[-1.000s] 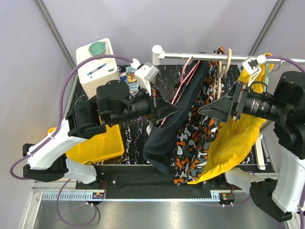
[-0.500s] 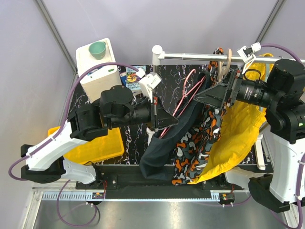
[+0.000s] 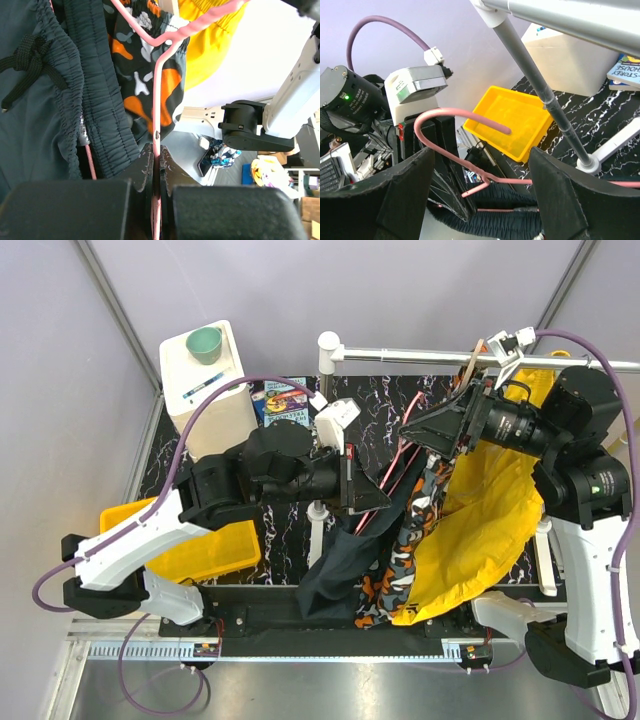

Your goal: Remove the shorts from the hanger

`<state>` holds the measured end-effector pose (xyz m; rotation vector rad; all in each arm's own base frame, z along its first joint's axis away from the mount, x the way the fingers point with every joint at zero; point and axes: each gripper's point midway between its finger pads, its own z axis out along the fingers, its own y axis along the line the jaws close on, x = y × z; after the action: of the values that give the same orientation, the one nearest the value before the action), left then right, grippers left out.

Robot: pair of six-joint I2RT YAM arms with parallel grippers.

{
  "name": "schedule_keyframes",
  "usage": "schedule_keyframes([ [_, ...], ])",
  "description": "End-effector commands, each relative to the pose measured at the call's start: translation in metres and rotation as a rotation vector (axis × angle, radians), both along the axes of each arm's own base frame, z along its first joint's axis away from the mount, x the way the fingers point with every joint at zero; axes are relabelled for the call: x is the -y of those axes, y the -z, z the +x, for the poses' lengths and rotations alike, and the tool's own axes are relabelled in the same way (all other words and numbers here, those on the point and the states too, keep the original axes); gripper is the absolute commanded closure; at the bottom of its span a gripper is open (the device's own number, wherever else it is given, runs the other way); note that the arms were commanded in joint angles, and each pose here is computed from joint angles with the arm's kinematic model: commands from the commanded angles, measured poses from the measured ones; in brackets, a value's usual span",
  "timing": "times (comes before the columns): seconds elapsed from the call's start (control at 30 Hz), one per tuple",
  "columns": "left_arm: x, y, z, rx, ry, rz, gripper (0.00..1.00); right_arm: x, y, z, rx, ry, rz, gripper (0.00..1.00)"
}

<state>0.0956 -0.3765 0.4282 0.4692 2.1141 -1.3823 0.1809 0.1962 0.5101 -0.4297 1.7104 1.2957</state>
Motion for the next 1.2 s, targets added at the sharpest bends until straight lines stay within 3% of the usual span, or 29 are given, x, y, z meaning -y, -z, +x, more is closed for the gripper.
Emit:
schedule_keyframes([
  [0.0,-0.002,-0.037,0.0,-0.002,0.002,-0.123,1.0,-0.009,-0.008,-0.013,0.073,-0.089,0.023,0.19],
  [0.47,0.007,-0.047,0.003,0.0,0.03,-0.137,1.0,-0.025,0.002,-0.004,0.051,-0.123,0.035,0.39],
  [0.73,0.002,-0.056,0.002,0.018,0.028,-0.157,1.0,-0.023,0.007,0.007,0.075,-0.034,0.009,0.81],
  [0.8,-0.001,-0.058,0.002,0.026,0.03,-0.163,0.99,-0.022,0.006,0.011,0.087,-0.008,0.011,0.87],
  [0.87,-0.005,-0.059,-0.001,0.044,0.04,-0.163,0.83,-0.019,0.003,0.011,0.101,0.012,0.017,0.98],
  [0.97,-0.017,-0.063,-0.004,0.09,0.044,-0.169,0.58,-0.017,0.001,0.014,0.11,0.04,0.015,1.0],
  [1.07,-0.037,-0.067,-0.007,0.134,0.03,-0.176,0.43,-0.015,-0.002,0.014,0.125,0.052,0.01,1.0],
  [1.17,-0.056,-0.069,-0.01,0.151,0.004,-0.17,0.37,-0.016,0.001,0.015,0.122,0.046,0.0,1.0],
])
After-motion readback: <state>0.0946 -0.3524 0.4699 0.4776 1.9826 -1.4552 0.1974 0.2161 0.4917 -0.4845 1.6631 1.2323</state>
